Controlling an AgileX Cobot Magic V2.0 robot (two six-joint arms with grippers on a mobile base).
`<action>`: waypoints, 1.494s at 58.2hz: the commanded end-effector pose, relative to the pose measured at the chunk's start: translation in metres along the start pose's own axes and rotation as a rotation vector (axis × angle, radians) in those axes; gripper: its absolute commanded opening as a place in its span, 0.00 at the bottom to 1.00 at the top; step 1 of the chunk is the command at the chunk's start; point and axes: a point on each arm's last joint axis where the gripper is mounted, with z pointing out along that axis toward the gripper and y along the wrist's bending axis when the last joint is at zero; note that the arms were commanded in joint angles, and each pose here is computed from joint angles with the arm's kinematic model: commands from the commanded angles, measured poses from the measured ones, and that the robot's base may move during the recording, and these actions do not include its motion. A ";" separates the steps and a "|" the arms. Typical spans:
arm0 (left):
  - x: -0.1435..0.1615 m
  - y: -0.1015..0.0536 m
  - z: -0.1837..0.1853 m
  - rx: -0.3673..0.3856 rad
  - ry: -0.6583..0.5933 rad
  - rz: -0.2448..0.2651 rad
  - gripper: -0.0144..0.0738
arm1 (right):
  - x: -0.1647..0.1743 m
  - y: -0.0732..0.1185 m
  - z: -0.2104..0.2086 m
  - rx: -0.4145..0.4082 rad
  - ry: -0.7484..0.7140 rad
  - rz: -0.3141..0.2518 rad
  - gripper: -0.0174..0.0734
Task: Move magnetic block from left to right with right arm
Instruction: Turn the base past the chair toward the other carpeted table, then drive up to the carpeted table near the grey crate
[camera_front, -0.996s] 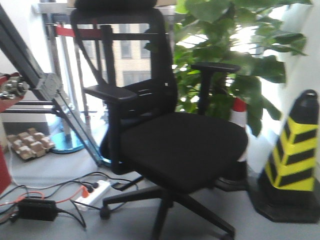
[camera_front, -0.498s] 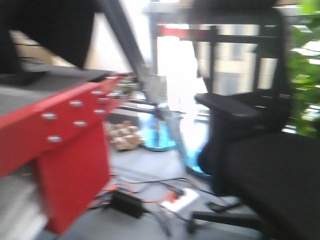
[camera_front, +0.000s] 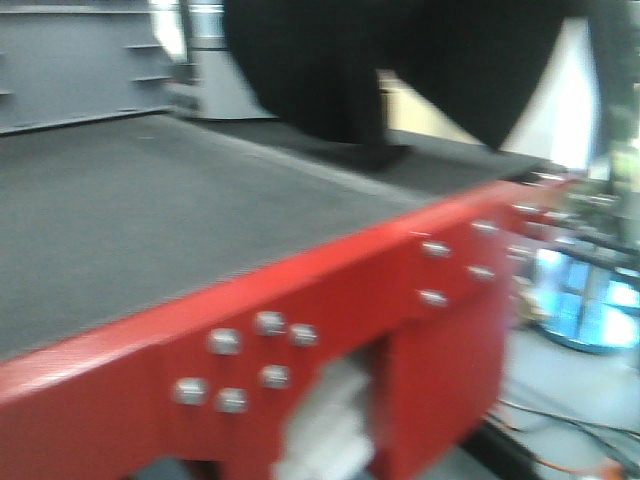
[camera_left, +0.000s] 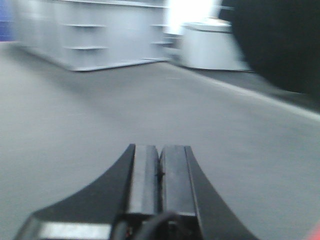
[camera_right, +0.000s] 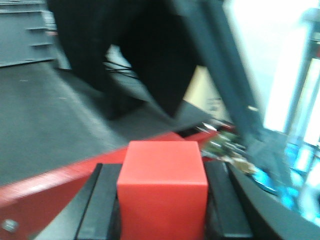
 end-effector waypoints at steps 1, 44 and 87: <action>-0.005 0.000 -0.001 0.004 -0.085 -0.010 0.02 | -0.016 0.000 -0.001 0.001 -0.098 -0.014 0.59; -0.005 0.000 -0.001 0.004 -0.085 -0.010 0.02 | -0.016 0.000 -0.001 0.001 -0.098 -0.014 0.59; -0.005 0.000 -0.001 0.004 -0.085 -0.010 0.02 | -0.016 0.000 -0.001 0.001 -0.098 -0.014 0.59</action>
